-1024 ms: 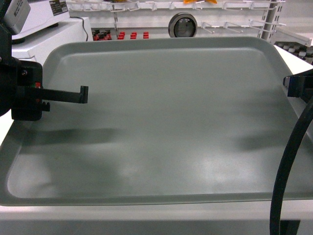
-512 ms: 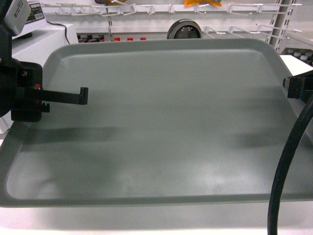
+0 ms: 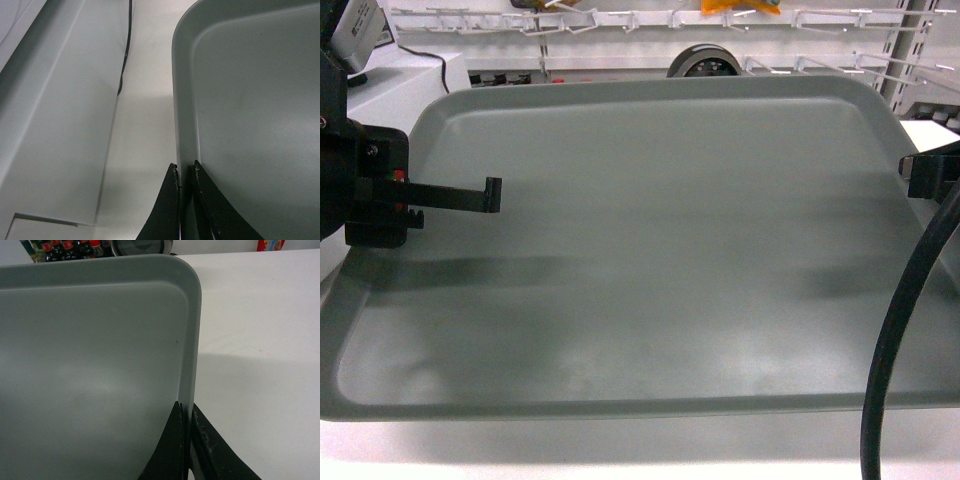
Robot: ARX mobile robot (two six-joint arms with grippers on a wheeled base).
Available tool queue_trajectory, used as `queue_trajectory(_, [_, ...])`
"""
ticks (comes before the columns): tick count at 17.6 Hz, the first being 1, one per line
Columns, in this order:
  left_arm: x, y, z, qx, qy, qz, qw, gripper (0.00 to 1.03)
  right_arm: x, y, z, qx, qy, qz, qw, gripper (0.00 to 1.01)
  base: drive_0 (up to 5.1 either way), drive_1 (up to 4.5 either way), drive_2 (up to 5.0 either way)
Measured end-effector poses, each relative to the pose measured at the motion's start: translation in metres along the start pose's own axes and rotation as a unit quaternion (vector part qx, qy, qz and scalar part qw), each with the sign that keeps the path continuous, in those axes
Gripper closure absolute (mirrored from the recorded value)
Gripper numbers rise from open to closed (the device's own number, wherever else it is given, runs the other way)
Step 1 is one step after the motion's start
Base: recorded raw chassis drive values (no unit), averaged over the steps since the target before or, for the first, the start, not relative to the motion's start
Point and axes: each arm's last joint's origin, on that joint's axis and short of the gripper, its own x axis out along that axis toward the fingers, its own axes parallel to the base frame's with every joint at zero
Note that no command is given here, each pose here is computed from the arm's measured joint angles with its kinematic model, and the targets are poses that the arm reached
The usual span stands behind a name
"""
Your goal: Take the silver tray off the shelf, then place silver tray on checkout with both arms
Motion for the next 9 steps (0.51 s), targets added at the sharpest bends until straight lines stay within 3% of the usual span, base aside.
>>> queue_trajectory(9, [0.0001,0.0000,0.0012,0.002,-0.008,0.004,1.0000,1.00,0.0000,0.0000,-0.0004,0.000,0.002,0.000,1.0000,0.99,-0.1,4.27,-4.4])
